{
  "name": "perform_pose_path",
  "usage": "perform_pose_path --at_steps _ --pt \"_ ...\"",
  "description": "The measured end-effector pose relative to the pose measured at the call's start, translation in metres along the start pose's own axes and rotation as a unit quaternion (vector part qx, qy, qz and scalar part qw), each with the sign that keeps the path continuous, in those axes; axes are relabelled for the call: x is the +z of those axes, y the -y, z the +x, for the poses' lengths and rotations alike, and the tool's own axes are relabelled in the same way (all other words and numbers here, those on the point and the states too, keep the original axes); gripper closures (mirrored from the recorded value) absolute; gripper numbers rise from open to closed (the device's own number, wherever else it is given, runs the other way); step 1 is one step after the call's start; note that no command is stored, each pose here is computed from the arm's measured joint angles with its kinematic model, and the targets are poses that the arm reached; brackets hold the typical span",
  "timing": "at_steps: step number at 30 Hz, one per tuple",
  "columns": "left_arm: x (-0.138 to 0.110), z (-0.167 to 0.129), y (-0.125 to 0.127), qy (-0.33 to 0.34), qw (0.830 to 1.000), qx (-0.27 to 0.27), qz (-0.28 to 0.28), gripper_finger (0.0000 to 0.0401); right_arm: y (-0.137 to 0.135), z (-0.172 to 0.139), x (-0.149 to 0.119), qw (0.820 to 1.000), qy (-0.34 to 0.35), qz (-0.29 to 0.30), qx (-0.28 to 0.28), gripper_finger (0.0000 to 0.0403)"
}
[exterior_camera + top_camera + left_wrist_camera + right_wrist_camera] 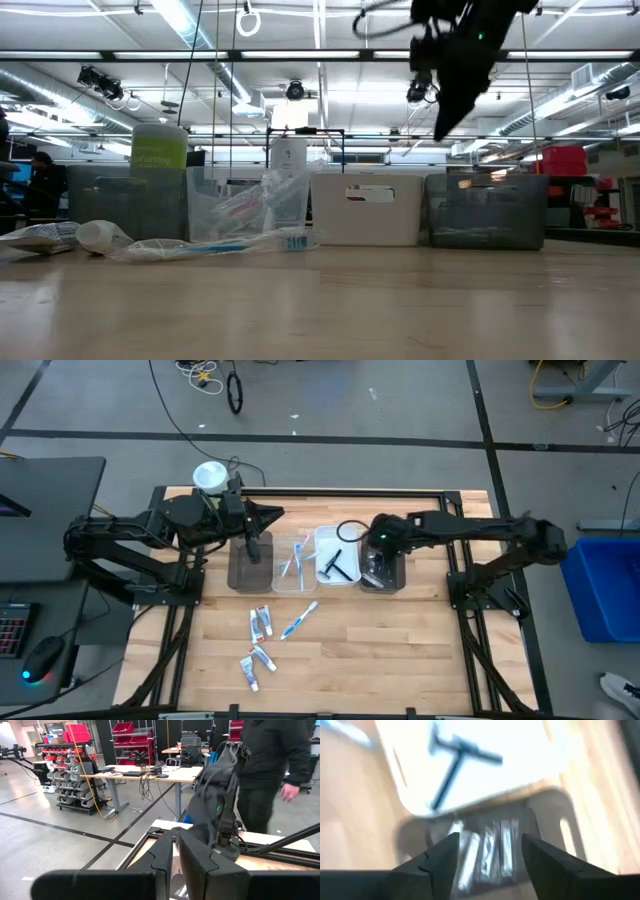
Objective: Pick & Place Travel size toiletries
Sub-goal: Put the blue toothbrush into the transparent bin
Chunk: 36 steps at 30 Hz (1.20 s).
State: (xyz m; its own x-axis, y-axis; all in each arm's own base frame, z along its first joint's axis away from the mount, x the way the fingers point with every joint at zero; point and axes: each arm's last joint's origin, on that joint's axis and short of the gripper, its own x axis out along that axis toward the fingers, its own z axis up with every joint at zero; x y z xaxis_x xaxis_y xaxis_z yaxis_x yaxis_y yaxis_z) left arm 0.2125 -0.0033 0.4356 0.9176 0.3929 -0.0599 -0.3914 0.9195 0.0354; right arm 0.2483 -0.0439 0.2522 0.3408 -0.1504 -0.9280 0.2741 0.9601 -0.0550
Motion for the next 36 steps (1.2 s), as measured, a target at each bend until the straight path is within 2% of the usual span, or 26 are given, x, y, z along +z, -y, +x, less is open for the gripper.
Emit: perform_pose_path --at_steps 6,12,16,22,26,36 --pt "0.0 0.0 0.0 0.0 1.0 0.0 0.0 0.036 -0.013 -0.03 0.003 0.994 0.105 0.024 0.027 0.024" --pt "0.0 0.0 0.0 0.0 1.0 0.0 0.0 0.036 -0.042 -0.044 0.009 0.979 0.188 0.001 0.075 0.0298" --pt "0.0 0.0 0.0 0.0 1.0 0.0 -0.004 0.036 -0.066 -0.053 0.013 0.963 0.243 -0.026 0.114 0.0321" --pt "0.0 0.0 0.0 0.0 1.0 -0.002 -0.005 0.036 -0.092 -0.071 0.021 0.923 0.34 -0.033 0.175 0.0336" --pt "0.0 0.0 0.0 0.0 1.0 -0.002 -0.005 0.036 -0.096 -0.079 0.027 0.902 0.385 -0.029 0.193 0.0336" --pt "0.0 0.0 0.0 0.0 1.0 -0.002 -0.012 0.036 -0.094 -0.084 0.027 0.897 0.397 -0.029 0.192 0.0339"
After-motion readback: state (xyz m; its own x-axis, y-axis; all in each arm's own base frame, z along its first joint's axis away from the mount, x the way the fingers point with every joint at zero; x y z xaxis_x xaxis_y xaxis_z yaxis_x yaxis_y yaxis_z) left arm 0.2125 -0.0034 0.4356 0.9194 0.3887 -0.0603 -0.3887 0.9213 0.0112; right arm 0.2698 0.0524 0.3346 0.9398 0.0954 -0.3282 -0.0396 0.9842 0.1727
